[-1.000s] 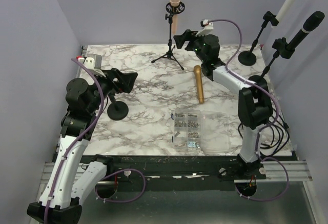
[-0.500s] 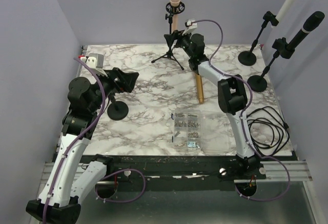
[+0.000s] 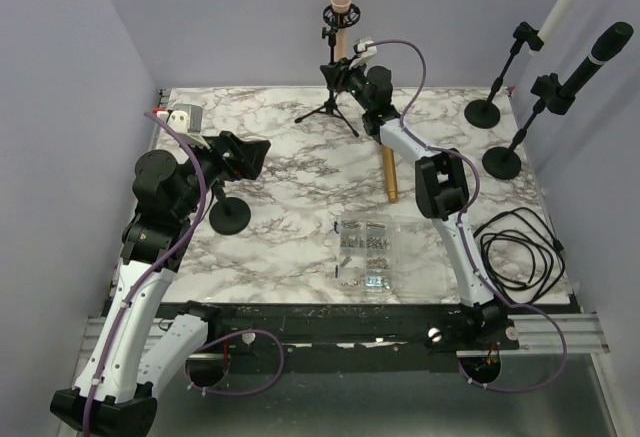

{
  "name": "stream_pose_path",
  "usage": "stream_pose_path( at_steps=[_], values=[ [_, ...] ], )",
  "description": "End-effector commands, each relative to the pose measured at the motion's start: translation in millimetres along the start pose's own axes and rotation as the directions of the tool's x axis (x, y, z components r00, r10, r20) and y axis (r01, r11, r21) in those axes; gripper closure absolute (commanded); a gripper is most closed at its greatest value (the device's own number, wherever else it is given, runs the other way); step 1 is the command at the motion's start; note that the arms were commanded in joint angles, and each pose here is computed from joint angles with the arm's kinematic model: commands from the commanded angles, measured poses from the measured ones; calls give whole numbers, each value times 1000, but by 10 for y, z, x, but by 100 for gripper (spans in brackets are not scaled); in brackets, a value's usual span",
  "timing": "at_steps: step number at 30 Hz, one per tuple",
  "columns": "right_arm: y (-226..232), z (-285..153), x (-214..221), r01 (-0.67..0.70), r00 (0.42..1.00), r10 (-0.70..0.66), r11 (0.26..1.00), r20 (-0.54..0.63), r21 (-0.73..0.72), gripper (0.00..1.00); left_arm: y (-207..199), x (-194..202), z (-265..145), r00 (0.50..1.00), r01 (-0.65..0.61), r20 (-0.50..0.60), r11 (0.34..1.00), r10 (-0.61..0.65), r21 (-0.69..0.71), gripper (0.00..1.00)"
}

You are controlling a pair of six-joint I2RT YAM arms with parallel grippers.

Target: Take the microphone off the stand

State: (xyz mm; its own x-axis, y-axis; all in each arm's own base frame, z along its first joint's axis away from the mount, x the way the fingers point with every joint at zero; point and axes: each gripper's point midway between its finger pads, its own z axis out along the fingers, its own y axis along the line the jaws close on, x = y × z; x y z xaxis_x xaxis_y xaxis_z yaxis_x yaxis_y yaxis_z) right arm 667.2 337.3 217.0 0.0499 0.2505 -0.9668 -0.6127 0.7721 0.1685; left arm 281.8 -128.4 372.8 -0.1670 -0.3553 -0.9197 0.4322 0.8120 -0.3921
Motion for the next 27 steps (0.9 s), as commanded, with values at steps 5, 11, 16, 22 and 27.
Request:
stream_pose_path(
  at_steps=[5, 11, 16, 22, 27],
  values=[
    [439, -71, 23, -43, 998, 38, 990, -46, -135, 87, 54, -85, -16, 999, -30, 32, 999, 31, -33, 7],
    [959, -360, -36, -84, 993, 64, 973, -98, -215, 99, 58, -94, -25, 999, -27, 37, 999, 28, -30, 7],
    [1465, -793, -27, -9, 990, -25, 972, -142, -233, 99, 79, -122, -52, 998, -30, 52, 999, 32, -43, 7],
    [2078, -1328, 155, 88, 966, -135, 974, -223, -208, 99, 128, -171, -105, 997, -24, 70, 996, 30, -82, 7],
    [2492, -1822, 226, 85, 963, -135, 973, -232, -214, 99, 358, -259, -201, 995, -31, 90, 975, 52, -221, 7]
  ],
)
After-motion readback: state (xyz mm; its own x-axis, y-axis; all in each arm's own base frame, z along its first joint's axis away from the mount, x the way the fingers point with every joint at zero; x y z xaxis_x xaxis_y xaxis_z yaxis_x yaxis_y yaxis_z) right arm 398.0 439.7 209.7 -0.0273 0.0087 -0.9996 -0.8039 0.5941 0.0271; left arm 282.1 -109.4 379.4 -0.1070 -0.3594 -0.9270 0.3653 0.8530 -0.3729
